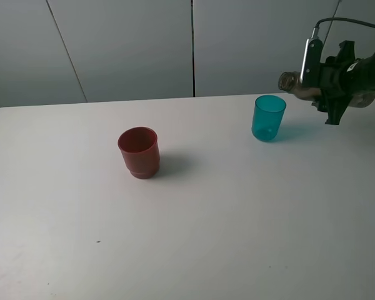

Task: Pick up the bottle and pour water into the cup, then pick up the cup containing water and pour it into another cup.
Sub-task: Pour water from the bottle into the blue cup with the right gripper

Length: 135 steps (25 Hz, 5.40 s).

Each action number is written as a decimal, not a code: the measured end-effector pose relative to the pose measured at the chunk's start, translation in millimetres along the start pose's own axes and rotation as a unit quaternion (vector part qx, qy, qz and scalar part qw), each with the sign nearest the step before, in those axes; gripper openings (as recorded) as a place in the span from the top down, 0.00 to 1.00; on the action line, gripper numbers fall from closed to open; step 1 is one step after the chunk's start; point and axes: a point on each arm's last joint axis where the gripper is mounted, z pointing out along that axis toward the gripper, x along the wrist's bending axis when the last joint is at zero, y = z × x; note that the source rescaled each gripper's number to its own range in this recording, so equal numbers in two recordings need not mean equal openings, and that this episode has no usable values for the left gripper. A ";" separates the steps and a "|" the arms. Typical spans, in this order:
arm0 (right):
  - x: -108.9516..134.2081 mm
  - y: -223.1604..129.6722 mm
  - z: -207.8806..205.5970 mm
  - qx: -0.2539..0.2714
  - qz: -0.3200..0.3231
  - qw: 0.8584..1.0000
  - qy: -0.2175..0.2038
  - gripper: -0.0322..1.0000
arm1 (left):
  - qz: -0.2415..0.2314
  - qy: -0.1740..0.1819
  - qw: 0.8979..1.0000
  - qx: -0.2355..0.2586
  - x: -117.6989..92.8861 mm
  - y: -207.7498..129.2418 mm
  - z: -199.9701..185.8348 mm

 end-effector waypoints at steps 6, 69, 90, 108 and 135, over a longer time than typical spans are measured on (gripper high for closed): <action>-0.6 0.3 0.0 -0.001 -0.061 0.998 -0.001 0.94 | 0.000 0.000 1.000 0.000 0.0 0.0 0.0; -29.3 10.1 -1.1 -0.006 -0.210 0.976 -0.054 0.94 | -0.001 0.000 1.000 0.000 0.0 0.0 0.0; -34.5 4.2 -1.5 0.002 -0.256 0.964 -0.073 0.94 | 0.000 0.000 1.000 0.000 0.0 0.0 0.0; -53.3 7.3 -4.3 0.012 -0.300 0.945 -0.129 0.94 | 0.000 0.000 1.000 0.000 0.0 0.0 0.0; -52.1 19.3 -4.7 0.004 -0.354 0.925 -0.134 0.94 | 0.000 0.000 1.000 0.000 0.0 0.0 0.0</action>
